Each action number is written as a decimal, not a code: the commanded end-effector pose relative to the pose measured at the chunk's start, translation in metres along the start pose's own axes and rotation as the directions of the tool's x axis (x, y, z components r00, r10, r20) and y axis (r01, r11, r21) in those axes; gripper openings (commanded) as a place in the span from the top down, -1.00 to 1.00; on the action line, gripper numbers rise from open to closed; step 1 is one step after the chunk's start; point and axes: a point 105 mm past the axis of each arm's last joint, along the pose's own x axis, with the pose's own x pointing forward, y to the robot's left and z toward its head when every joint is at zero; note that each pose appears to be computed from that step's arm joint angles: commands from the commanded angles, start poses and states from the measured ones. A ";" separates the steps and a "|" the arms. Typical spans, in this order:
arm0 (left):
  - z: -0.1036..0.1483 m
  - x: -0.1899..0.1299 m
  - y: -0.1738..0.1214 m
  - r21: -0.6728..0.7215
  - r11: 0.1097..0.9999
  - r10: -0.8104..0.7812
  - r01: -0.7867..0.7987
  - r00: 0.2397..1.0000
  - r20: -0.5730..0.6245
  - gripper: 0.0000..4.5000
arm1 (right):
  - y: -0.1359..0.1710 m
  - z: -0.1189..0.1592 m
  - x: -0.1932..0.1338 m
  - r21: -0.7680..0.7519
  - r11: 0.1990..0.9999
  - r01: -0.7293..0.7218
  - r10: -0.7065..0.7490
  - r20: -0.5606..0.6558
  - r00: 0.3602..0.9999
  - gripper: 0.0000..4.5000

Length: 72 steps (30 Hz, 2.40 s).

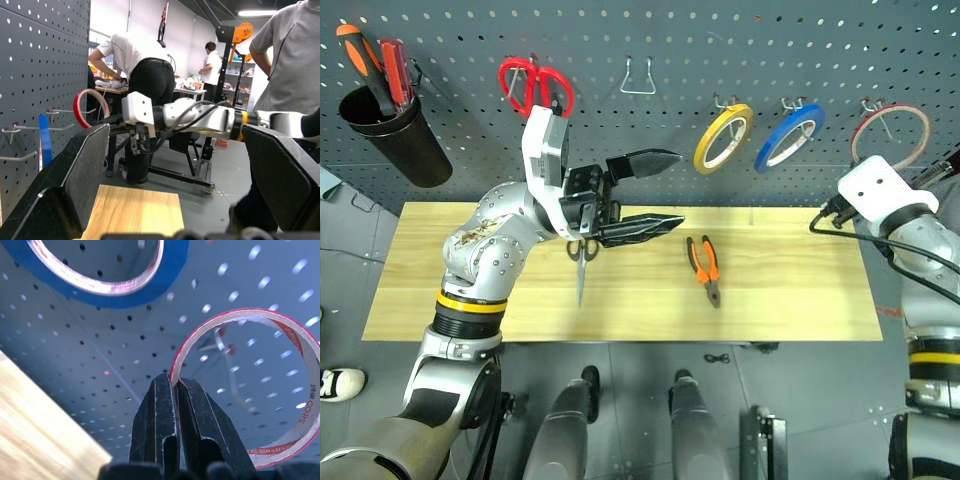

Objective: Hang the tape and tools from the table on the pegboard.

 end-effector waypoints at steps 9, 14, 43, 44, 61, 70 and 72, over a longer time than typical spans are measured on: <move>0.009 -0.001 0.000 0.057 0.998 0.018 -0.018 1.000 0.006 -1.00 | -0.002 -0.014 0.000 0.192 0.981 -0.001 0.007 -0.031 1.000 0.03; 0.002 -0.010 0.006 0.060 0.995 0.082 -0.081 0.997 -0.014 -1.00 | 0.012 -0.018 -0.015 0.204 0.978 -0.044 0.057 -0.057 0.997 -0.73; -0.046 -0.157 -0.055 -0.069 0.890 0.378 -0.452 0.812 -0.445 -1.00 | 0.212 0.068 0.021 0.756 0.616 -0.222 0.601 -0.268 0.753 -0.98; -0.046 -0.159 -0.055 -0.064 0.888 0.383 -0.456 0.808 -0.448 -1.00 | 0.210 0.067 0.025 0.746 0.629 -0.219 0.591 -0.275 0.758 -0.98; -0.045 -0.155 -0.054 -0.063 0.900 0.360 -0.431 0.817 -0.450 -1.00 | 0.233 0.036 0.015 0.857 0.496 -0.143 0.720 -0.314 0.619 -0.98; -0.046 -0.151 -0.054 -0.071 0.910 0.340 -0.409 0.831 -0.441 -1.00 | 0.229 0.034 0.008 0.848 0.494 -0.191 0.734 -0.290 0.614 -0.27; -0.045 -0.149 -0.056 -0.075 0.913 0.331 -0.400 0.837 -0.436 -1.00 | 0.221 0.043 0.008 0.834 0.495 -0.242 0.727 -0.245 0.641 -0.27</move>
